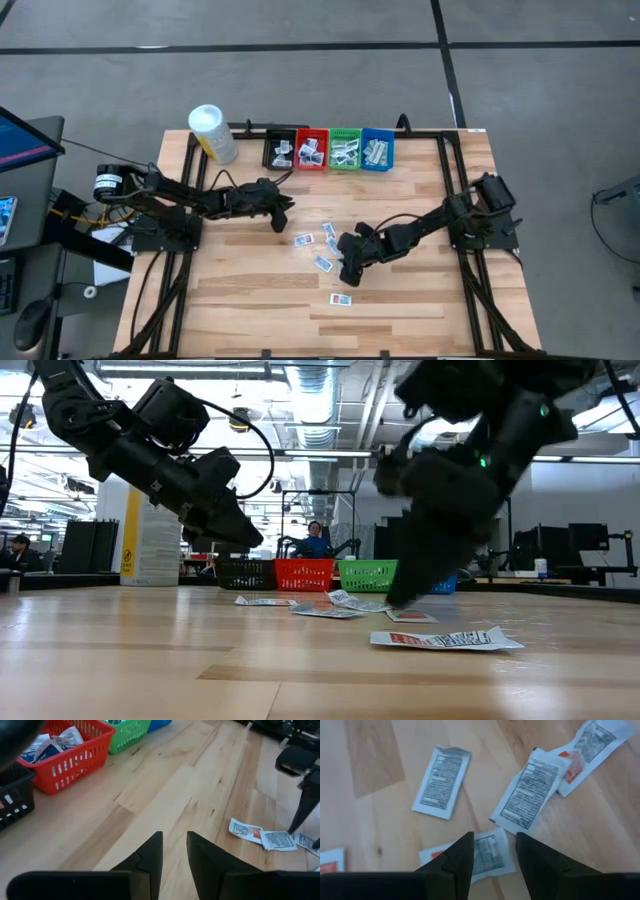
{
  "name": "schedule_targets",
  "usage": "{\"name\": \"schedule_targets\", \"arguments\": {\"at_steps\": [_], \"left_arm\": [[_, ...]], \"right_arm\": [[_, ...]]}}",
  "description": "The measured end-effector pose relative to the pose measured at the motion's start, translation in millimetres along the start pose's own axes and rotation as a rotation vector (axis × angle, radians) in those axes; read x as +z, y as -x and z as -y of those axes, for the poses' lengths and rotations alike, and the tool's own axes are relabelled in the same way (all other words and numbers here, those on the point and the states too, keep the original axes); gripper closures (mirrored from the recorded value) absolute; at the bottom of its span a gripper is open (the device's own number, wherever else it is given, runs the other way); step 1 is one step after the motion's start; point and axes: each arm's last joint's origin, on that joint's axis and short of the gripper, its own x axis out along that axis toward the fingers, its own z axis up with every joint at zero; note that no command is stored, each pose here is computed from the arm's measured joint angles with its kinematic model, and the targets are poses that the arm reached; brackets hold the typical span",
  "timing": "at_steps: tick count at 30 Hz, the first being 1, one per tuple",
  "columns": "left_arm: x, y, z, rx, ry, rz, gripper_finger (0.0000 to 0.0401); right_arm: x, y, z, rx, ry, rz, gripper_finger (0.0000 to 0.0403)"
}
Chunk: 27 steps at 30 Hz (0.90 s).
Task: Pick & Place First Aid Supplies
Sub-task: Put the ointment pack into the black bin
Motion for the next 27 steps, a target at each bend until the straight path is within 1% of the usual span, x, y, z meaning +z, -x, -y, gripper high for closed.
{"name": "schedule_targets", "arguments": {"at_steps": [2,5,13,27], "left_arm": [[0,0,0,0.000,0.000,-0.001,0.0313],[0,0,0,0.000,0.001,-0.001,0.0313],[0,0,0,0.000,0.001,0.000,0.0313],[0,0,0,-0.001,0.001,0.000,0.0313]], "right_arm": [[-5,-9,-3,0.022,-0.019,-0.028,0.0264],[-14,-17,-6,0.019,-0.033,-0.067,0.0269],[-19,-19,-7,-0.002,-0.014,-0.078,0.0275],[-23,-19,-5,-0.022,0.174,-0.118,0.0277]]}}
